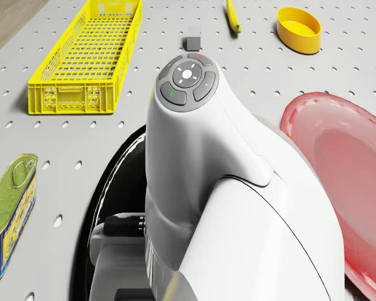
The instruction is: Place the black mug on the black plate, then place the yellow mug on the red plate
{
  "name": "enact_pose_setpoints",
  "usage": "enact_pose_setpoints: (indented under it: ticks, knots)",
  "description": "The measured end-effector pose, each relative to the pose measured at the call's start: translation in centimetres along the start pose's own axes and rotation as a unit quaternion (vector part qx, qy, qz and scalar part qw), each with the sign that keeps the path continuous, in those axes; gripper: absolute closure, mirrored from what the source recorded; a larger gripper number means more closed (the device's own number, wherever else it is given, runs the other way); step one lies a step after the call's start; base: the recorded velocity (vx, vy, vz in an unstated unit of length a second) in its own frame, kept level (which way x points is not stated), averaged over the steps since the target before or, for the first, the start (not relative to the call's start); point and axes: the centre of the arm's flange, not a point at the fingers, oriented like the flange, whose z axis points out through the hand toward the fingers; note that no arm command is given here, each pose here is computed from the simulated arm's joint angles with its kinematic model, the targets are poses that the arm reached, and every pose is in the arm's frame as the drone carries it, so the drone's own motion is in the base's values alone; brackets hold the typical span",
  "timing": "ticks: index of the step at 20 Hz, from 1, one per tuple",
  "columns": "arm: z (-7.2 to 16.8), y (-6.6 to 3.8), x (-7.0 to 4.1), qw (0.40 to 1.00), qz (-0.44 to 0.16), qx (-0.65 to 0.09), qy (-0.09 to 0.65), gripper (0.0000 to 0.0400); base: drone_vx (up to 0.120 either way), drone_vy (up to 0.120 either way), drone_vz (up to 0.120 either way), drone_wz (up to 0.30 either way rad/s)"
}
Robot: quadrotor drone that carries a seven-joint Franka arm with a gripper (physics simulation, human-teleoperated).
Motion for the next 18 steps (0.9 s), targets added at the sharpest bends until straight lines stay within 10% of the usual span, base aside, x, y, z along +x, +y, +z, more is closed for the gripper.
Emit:
enact_pose_setpoints:
  ticks: [18]
  knots:
    - [0.0, 0.0, 0.0, 1.0, 0.0, 0.0, 0.0, 0.03, 0.12, 0.0, 0.0, 0.0]
